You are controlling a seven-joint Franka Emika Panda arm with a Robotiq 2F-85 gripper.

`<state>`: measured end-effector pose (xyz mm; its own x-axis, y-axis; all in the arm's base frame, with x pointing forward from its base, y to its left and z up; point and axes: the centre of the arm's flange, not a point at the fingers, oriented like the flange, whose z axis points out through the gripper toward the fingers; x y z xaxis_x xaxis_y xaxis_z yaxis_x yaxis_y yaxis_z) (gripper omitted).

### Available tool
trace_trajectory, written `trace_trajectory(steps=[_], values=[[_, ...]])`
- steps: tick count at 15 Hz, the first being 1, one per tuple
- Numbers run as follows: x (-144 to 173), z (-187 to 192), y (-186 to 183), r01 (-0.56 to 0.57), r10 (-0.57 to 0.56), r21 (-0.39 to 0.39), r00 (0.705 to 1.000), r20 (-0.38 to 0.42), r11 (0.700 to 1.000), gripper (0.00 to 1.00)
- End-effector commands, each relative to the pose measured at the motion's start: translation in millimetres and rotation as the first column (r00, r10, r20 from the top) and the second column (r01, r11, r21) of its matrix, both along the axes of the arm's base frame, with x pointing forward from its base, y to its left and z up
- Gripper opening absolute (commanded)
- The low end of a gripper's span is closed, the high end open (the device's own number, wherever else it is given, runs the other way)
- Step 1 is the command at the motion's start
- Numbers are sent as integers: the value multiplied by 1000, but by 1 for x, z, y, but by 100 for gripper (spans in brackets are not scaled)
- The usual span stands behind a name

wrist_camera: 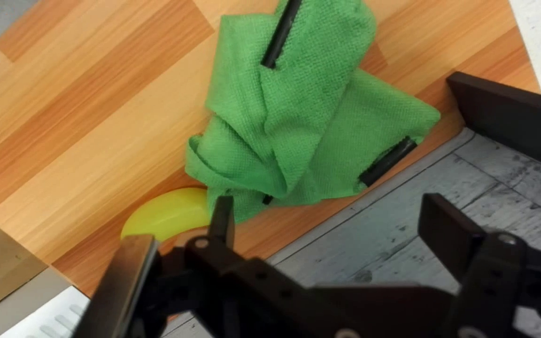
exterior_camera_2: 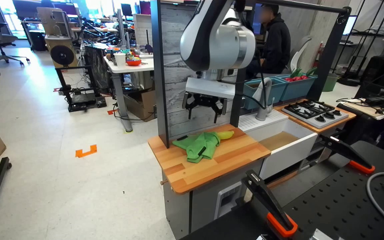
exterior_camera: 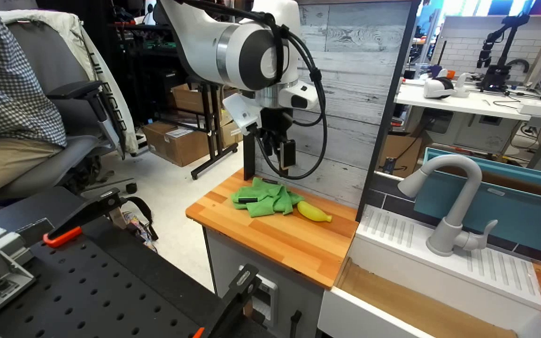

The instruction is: Fold the green towel

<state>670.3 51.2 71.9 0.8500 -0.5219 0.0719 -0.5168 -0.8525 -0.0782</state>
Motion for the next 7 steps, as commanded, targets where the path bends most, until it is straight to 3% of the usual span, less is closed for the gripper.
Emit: trace_trajectory(steps=[1,2,7], values=[[-40,28,-18,-14,14,48,1000,5,999,100],[-14,8,-8,-7,7,13,1000,1,1000,100],[-17,7,-9,-10,10,11,1000,-5,1000,100]])
